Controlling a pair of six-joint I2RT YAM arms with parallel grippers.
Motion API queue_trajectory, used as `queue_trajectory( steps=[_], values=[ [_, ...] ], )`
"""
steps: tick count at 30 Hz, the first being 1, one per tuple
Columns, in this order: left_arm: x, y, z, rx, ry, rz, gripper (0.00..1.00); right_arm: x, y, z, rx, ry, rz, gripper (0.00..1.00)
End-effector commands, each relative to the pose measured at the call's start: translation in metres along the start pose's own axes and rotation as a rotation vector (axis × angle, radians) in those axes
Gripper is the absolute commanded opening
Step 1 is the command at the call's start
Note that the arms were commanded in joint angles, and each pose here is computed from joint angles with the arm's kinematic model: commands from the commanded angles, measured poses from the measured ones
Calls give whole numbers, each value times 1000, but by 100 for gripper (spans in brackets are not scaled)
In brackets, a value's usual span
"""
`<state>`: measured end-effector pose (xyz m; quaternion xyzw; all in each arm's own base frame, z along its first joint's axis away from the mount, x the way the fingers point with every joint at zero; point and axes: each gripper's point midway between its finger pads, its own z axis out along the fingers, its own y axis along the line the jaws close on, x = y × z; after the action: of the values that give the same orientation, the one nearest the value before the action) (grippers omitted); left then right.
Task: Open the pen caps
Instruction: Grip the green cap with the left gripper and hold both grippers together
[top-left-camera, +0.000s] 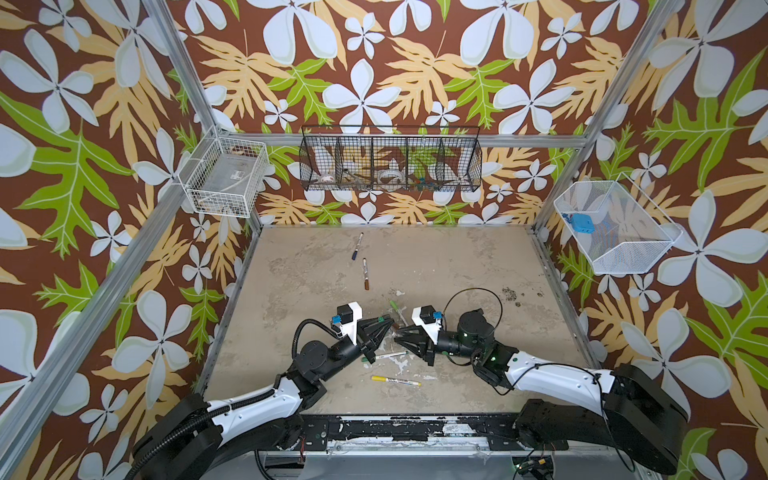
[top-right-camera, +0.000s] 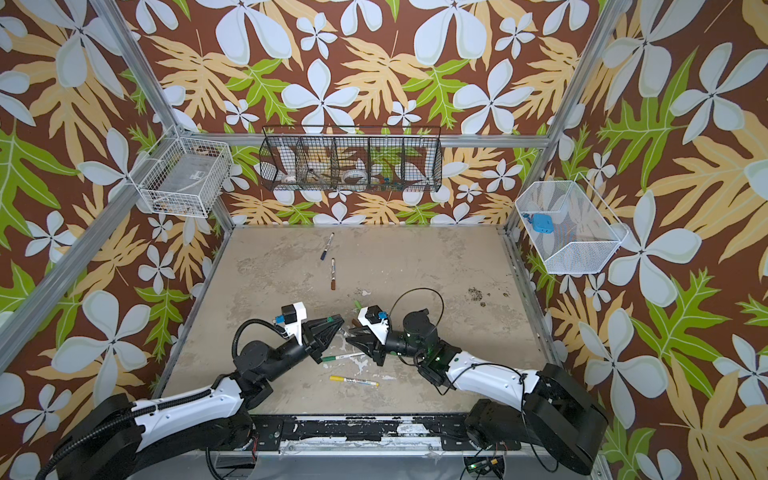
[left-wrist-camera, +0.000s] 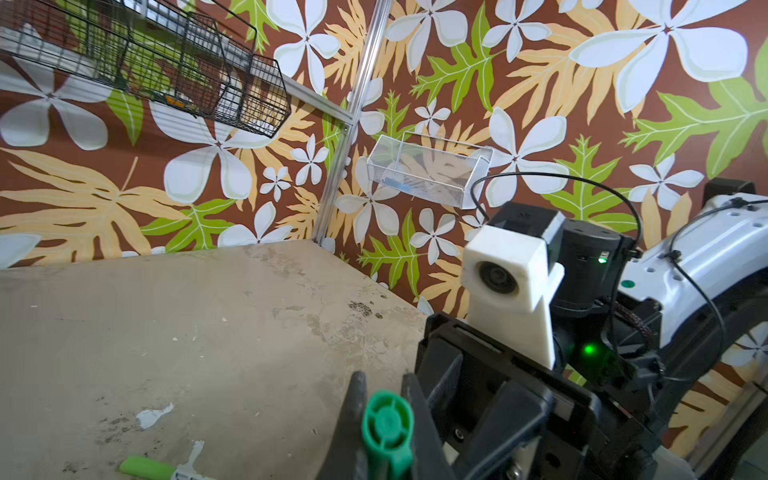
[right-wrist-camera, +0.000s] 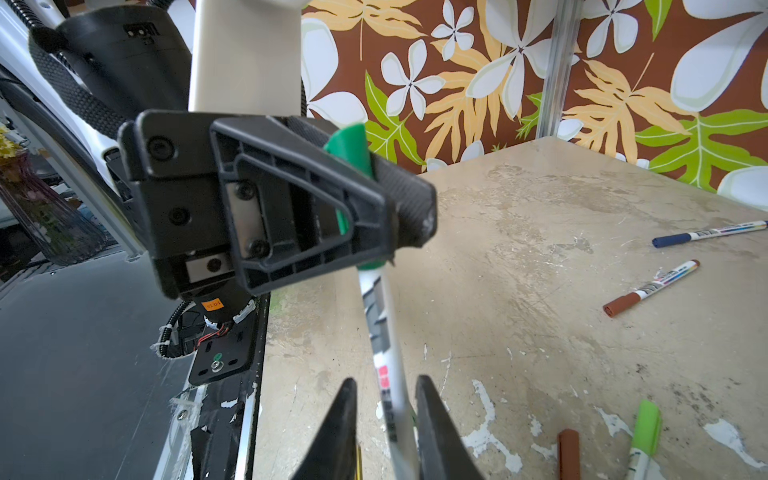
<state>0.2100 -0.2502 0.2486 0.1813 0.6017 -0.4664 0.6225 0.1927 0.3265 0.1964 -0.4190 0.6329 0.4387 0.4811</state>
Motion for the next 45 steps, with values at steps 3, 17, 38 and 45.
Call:
queue_trajectory(
  steps=[3, 17, 38, 45],
  values=[
    [-7, -12, 0, 68, -31, 32, 0, -7, 2, -1, -4, -20, -22, 52],
    [0, -36, 2, 214, -3, 14, 0, -6, 20, 4, -130, -13, -40, 18],
    [-5, -21, 1, 124, -27, -25, 30, 0, 13, 7, -86, 12, -39, 0],
    [-4, -22, 1, 130, -23, -23, 17, 1, 13, 7, -84, 15, -39, 0]
  ],
)
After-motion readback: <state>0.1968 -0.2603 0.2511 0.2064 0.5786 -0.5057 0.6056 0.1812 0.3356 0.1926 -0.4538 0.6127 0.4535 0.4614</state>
